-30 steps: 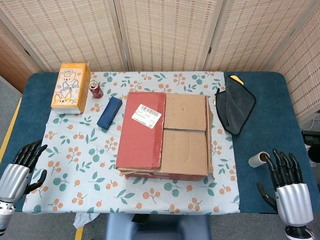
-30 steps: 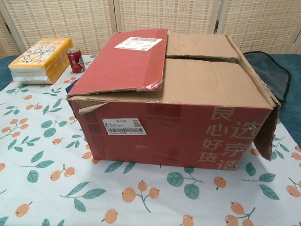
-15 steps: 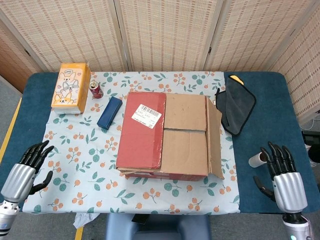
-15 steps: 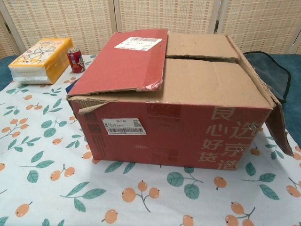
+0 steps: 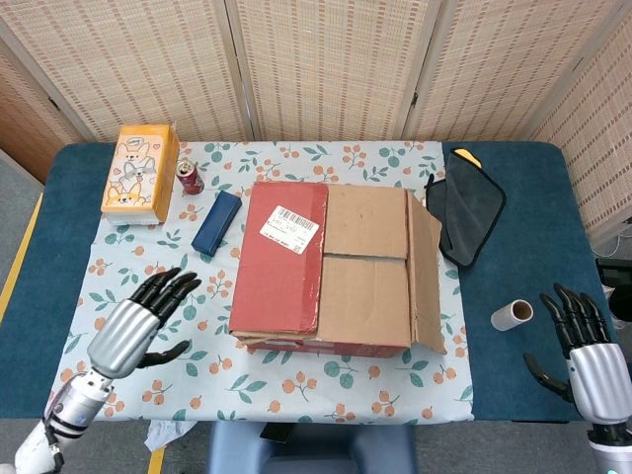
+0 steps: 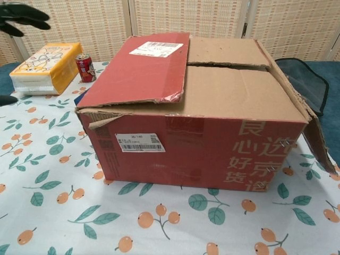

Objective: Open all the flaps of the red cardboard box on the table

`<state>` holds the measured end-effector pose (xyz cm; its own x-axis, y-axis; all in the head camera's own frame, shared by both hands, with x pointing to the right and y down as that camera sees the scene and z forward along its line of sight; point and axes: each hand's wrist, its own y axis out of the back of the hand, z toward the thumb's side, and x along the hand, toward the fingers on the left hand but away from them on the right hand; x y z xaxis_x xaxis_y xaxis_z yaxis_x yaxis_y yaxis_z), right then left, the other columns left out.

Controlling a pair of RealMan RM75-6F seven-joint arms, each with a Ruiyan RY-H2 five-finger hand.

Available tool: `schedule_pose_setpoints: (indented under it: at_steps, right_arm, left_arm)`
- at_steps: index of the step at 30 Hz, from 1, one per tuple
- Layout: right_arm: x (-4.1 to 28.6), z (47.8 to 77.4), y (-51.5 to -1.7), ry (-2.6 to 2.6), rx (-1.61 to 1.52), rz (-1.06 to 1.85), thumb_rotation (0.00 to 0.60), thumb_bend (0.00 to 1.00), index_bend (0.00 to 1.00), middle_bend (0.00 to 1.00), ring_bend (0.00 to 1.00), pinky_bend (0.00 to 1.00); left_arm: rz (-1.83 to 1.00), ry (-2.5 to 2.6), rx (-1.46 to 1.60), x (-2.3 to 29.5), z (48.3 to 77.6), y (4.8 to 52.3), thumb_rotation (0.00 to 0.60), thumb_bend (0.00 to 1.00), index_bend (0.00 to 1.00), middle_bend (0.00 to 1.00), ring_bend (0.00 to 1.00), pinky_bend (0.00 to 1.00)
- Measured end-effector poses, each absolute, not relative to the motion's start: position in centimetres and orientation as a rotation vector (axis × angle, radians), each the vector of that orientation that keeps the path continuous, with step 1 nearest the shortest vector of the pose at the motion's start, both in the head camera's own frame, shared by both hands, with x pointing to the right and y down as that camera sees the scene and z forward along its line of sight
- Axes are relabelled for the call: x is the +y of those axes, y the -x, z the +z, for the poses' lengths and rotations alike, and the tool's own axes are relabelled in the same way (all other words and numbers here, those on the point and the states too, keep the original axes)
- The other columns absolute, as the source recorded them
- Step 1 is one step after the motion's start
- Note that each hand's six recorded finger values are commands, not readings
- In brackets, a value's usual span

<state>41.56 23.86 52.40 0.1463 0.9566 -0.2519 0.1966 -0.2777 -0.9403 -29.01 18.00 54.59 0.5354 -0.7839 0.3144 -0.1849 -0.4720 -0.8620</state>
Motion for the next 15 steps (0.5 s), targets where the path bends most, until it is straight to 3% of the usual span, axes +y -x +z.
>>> schedule_pose_setpoints:
  at_steps: [15]
  right_arm:
    - [23.7, 51.1, -44.7, 1.707, -1.155, 1.23, 0.6, 0.34, 0.0, 0.0, 0.0, 0.0]
  left_arm:
    - [-0.94, 2.056, 0.638, 16.6, 56.8, 17.8, 0.6, 0.34, 0.01, 0.14, 0.07, 0.15]
